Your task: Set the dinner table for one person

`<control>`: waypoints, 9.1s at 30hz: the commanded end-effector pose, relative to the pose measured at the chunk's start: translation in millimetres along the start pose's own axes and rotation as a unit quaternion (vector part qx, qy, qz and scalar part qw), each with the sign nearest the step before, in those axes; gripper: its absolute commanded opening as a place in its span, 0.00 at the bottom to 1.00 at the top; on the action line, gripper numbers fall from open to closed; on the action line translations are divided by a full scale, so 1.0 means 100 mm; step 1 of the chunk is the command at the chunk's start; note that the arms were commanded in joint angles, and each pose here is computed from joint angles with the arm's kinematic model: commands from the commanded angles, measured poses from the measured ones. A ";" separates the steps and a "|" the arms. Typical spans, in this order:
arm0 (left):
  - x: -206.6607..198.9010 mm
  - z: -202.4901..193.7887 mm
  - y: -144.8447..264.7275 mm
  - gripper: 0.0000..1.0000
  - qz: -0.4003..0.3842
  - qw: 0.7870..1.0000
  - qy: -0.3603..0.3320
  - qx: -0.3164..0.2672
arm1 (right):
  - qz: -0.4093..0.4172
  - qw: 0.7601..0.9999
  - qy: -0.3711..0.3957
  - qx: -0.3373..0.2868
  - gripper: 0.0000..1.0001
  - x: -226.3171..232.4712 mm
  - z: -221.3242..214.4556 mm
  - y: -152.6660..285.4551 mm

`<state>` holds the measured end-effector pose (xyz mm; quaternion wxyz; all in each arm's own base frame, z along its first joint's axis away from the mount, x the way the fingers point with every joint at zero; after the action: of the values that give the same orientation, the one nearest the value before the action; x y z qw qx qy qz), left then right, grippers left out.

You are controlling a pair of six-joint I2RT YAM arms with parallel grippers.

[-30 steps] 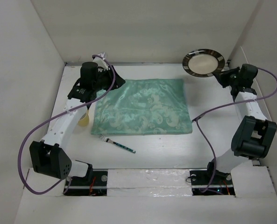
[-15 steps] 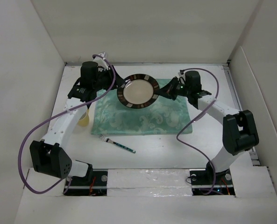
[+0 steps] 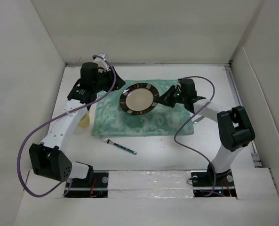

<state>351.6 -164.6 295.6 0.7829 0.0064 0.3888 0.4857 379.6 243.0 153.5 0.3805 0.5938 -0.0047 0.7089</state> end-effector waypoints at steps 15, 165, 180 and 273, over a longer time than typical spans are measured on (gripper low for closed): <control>0.01 -0.03 0.02 0.34 -0.006 1.000 -0.011 -0.005 | -0.053 0.998 0.023 0.034 0.54 -0.30 -0.23 -0.17; -0.54 -0.07 -0.16 0.50 -0.006 0.999 -0.051 -0.015 | -0.308 0.920 0.237 0.039 0.00 -0.26 0.03 0.61; -0.24 -0.53 0.14 0.50 0.014 1.000 -0.013 0.007 | -0.325 0.908 0.237 0.118 0.00 -0.88 -0.25 0.04; -0.09 0.41 1.27 0.45 0.203 0.955 0.024 -0.216 | -0.160 0.952 0.260 -0.003 0.00 1.45 -1.29 -1.11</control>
<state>284.3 -99.5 382.5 0.6657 -0.0695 0.2735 0.6908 310.6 451.0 213.5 0.4379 0.3153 0.2126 0.8146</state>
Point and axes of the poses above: each gripper's point midway between its finger pads, its own y axis back along the fingers, its own x axis along the line the jaws close on, z = x × y, the point moved 3 cm from there along y, back along the fingers, and after that the axes turned 7 degrees about y, right-handed, at the moved point
